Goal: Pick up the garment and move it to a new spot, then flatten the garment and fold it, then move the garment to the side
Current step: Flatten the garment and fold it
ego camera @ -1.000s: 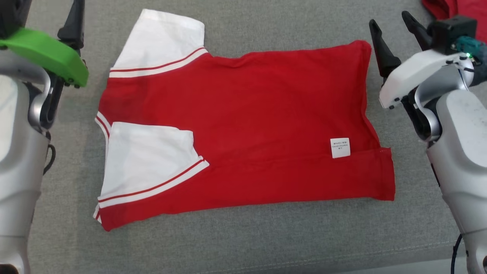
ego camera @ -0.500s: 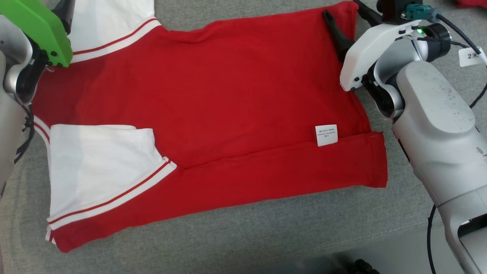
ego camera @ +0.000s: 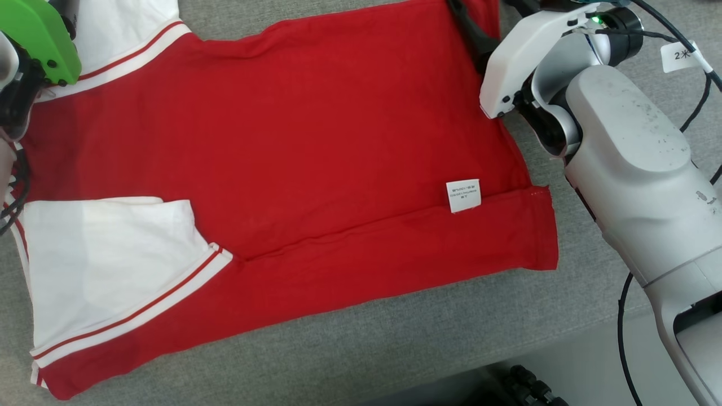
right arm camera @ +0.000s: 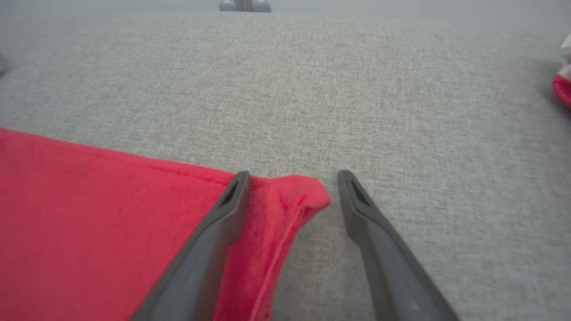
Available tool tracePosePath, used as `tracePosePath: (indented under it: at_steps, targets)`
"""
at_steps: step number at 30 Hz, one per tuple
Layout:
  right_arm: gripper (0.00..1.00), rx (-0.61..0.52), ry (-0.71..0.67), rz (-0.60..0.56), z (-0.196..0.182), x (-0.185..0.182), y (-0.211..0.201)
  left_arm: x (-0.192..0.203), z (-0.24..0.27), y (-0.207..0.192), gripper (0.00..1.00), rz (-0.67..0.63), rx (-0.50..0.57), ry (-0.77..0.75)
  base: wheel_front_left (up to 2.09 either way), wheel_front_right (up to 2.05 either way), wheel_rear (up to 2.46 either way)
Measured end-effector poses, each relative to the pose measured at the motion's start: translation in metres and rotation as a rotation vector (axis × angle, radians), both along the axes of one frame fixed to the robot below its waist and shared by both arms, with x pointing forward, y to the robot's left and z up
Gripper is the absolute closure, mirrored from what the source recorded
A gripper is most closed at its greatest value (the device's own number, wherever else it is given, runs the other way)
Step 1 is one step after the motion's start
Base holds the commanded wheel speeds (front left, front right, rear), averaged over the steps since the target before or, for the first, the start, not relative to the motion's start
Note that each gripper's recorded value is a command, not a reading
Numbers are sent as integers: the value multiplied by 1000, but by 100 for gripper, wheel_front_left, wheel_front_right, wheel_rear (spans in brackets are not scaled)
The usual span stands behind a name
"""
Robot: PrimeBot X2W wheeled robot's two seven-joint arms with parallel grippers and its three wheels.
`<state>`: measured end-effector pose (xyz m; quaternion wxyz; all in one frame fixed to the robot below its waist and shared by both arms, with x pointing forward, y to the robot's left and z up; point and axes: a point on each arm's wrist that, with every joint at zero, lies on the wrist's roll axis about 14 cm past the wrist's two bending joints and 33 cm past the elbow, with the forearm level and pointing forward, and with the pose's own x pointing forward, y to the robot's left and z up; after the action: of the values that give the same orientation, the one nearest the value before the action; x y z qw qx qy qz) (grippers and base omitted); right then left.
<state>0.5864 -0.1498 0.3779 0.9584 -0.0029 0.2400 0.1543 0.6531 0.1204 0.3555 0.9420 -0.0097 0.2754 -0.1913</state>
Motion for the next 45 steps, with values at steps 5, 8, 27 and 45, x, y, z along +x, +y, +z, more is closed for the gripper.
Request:
tracePosePath:
  at_steps: [5,8,27,45]
  targets:
    - [100,18,14,19,2,-3,6,0,-1,-2,100,0,1,10,0,0,0]
    - [100,22,8,35,5,-4,9,0,2,-3,100,3,-9,-11,0,0,0]
    - [100,50,-218,55,50,-10,4,-32,106,2,100,25,-243,-326,0,0,0]
    - [100,48,-309,54,59,-53,-6,-150,119,12,100,120,-396,-373,0,0,0]
